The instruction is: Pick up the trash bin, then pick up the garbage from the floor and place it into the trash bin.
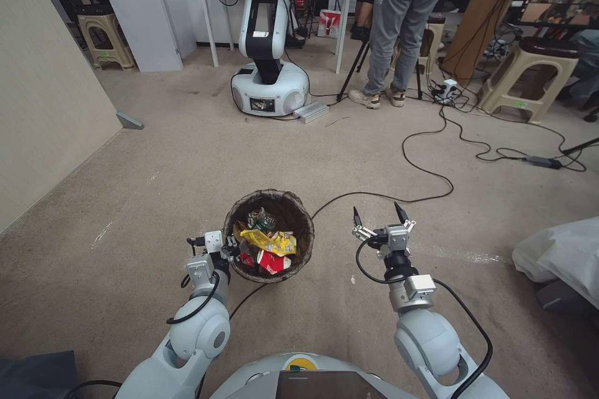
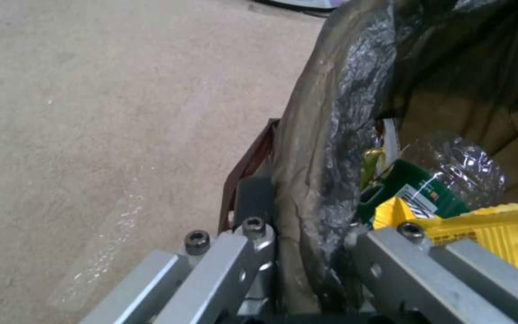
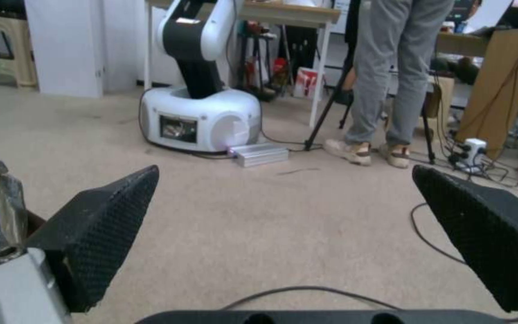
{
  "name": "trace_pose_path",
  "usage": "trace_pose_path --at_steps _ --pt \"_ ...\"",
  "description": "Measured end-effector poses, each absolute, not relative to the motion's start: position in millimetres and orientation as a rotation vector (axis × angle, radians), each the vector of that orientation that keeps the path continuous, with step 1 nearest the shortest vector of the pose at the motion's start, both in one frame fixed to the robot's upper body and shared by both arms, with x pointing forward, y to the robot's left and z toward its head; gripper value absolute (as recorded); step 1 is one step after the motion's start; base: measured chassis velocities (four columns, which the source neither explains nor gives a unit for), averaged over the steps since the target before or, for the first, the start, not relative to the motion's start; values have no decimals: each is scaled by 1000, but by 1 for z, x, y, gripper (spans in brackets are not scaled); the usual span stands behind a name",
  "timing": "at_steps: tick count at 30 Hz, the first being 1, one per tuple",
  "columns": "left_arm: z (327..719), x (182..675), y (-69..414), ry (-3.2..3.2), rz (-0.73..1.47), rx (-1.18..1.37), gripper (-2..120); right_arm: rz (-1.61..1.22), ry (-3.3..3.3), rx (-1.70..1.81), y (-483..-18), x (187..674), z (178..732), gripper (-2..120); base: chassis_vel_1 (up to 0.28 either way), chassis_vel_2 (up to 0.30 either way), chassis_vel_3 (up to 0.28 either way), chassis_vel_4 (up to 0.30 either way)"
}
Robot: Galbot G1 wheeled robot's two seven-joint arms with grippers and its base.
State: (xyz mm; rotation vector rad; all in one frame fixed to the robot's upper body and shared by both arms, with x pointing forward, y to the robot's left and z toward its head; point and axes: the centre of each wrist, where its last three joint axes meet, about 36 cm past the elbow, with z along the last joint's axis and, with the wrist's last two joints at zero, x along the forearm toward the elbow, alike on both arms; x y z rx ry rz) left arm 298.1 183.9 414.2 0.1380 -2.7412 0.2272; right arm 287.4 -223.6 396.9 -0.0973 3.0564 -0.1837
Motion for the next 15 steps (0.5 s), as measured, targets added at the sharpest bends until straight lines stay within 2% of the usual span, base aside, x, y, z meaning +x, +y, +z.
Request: trace_pose_path --at_steps 15 --pt "427 294 180 -2741 229 55 4 -175 3064 -52 -221 283 395 100 0 0 0 0"
